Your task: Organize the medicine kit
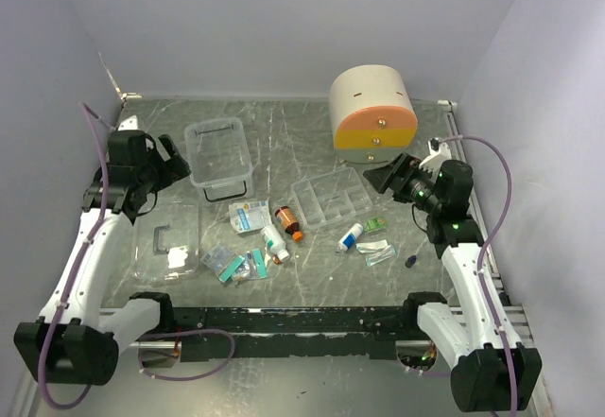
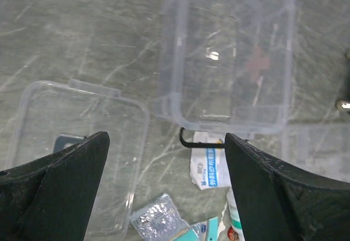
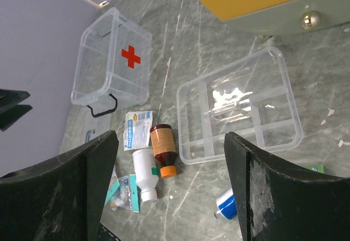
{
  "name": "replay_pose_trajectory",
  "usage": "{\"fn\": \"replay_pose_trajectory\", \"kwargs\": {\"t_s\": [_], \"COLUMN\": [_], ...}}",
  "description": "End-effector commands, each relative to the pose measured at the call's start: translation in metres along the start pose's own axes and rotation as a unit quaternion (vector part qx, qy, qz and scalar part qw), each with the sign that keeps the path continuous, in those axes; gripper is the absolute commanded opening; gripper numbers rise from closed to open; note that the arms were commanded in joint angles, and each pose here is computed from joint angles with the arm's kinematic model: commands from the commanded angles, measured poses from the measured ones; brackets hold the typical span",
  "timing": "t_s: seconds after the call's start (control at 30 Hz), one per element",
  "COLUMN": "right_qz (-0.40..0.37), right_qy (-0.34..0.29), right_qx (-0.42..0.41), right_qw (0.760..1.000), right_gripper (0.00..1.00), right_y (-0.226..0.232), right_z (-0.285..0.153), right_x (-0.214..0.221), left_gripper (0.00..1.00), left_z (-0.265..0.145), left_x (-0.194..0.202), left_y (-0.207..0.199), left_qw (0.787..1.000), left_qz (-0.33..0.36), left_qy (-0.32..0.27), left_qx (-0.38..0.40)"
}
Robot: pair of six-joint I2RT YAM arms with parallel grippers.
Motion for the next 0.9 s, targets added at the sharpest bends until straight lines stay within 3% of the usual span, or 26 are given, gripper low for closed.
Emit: {"fn": "replay_pose_trajectory", "kwargs": {"t_s": [0.0,0.1,0.53,0.87], "right_qz": [0.036,0.047,0.05,0.047], "right_qy": [-0.019,-0.003,0.053,0.052], "right_qx": [0.004,0.006,0.006,0.017], "right_qw": [0.999,0.999,0.997,0.997], "right_gripper": [0.78,0.75,0.73,0.73], "right_y": [-0.004,-0.008,-0.024,-0.033], "right_z": [0.003,0.007,0.022,0.033], "right_x": [0.0,0.004,0.015,0.016], "left_gripper": [0.97,0.97,0.86,0.61], "left_z": [0.007,0.012,0.053,0.084], "left_x": [0.002,0.002,0.017,0.024], "left_y": [0.015,0.024,0.012,0.004], "left_qw": [0.999,0.998,0.994,0.984], "left_qz": [-0.03,-0.044,-0.048,-0.059], "left_qy": [0.01,0.013,0.07,0.114], "left_qx": [-0.027,-0.04,0.069,0.125]}}
Point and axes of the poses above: each gripper's point midway between its finger pads, its own z axis out along the fingers, its own y axis along the line the jaws close on, x = y × z, the point moved 10 cm from there along -z, back along the fingers, and after that the axes turned 9 degrees about z, right-handed, at the moved point
